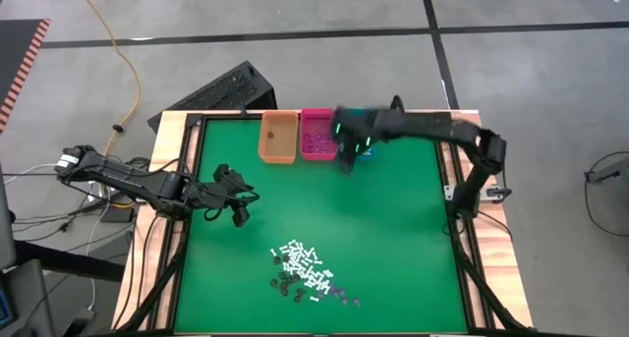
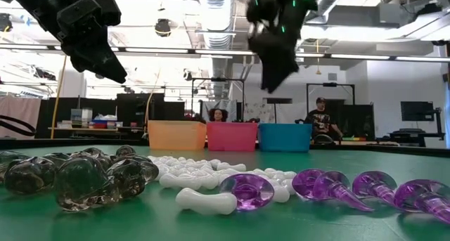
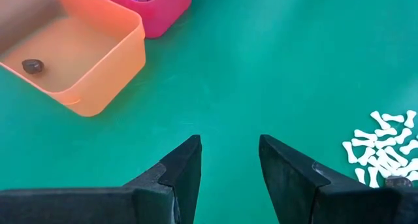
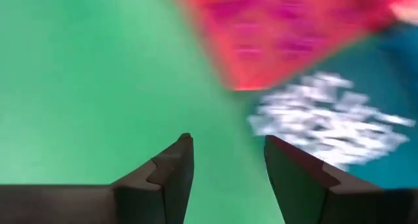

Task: Sort Halloween decoration
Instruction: Put the white bone toy into the blue bin

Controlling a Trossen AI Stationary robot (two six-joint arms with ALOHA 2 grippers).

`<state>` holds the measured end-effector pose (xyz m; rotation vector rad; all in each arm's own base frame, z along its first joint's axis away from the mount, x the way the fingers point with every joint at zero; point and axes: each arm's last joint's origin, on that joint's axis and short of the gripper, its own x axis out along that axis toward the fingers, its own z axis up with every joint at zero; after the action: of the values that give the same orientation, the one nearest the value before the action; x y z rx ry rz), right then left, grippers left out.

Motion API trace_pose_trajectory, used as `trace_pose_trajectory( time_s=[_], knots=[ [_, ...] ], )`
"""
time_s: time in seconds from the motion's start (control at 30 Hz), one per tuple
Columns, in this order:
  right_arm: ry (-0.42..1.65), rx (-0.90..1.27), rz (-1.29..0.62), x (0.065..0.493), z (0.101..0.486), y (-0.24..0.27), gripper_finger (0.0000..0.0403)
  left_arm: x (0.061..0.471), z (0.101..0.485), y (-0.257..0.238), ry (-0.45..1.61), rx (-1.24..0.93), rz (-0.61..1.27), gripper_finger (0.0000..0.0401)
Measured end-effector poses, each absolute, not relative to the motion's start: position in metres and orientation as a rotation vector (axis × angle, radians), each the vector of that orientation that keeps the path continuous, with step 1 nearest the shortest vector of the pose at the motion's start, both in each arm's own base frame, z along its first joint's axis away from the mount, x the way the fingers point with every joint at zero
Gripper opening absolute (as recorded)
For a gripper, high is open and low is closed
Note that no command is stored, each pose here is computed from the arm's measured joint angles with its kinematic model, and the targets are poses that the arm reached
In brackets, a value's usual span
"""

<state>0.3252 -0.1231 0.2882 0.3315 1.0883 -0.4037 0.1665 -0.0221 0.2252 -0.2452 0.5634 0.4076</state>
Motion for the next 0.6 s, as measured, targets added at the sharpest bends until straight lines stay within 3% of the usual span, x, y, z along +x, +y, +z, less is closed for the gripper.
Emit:
trace_pose_trajectory(
  time_s=[0.2,0.33,0.6],
  knots=[
    [1.085,0.267,-0.165,0.352,0.288,-0.006,0.0205,0.167,0.225,-0.022,0.561,-0.258,0.413,0.0144],
    [1.045,0.225,-0.112,0.363,0.275,0.064,0.0199,0.167,0.225,-0.022,0.558,-0.264,0.415,0.0144],
    [0.989,0.214,-0.055,0.373,0.238,0.149,0.0190,0.167,0.225,-0.022,0.556,-0.266,0.418,0.0144]
  ],
)
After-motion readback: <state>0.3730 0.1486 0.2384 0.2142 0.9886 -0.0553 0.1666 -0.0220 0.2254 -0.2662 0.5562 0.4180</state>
